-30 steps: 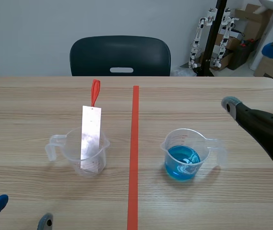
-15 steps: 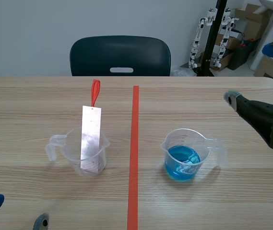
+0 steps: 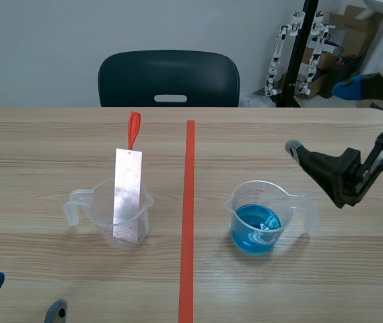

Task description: Do the redox reaction experiment. lift the metal plate out of the left beaker

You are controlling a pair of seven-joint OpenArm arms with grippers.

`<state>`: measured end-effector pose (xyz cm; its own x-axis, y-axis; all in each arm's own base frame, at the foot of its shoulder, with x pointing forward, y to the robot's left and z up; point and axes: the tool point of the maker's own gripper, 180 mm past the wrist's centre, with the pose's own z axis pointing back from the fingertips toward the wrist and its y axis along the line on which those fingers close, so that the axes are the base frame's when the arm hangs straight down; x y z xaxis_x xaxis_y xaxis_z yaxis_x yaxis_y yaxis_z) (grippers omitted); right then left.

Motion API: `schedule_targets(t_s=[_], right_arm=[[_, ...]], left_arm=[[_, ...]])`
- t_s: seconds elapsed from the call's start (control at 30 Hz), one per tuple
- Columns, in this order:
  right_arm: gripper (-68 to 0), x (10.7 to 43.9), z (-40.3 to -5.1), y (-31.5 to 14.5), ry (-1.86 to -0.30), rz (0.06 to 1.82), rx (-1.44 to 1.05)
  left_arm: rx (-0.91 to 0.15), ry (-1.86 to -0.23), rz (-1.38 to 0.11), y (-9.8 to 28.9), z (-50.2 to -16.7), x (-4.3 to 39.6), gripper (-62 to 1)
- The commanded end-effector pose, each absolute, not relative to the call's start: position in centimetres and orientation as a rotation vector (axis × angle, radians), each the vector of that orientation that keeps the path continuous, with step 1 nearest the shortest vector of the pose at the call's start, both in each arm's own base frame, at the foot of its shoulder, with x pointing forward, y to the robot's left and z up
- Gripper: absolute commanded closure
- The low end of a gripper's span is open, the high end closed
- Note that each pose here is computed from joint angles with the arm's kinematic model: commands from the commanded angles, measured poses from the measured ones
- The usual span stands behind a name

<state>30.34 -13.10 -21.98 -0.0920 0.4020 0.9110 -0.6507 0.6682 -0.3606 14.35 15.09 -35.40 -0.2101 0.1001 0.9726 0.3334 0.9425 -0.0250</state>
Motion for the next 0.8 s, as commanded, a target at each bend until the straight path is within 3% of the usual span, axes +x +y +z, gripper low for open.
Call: schedule_targets(t_s=[0.0, 0.53, 0.77], right_arm=[[-67.9, 31.0, -20.4, -12.8, -1.448, 0.894, 0.220], [-67.9, 33.4, -24.0, -8.9, -1.341, 0.754, 0.458], [-67.9, 34.7, -23.2, -7.6, -1.326, 0.666, 0.608]], left_arm=[[-0.324, -1.844, -0.218, 15.4, -34.2, 14.4, -57.7], [-0.324, -1.844, -0.218, 15.4, -34.2, 14.4, -57.7], [-0.324, -1.844, -0.217, 15.4, -34.2, 14.4, -57.7]])
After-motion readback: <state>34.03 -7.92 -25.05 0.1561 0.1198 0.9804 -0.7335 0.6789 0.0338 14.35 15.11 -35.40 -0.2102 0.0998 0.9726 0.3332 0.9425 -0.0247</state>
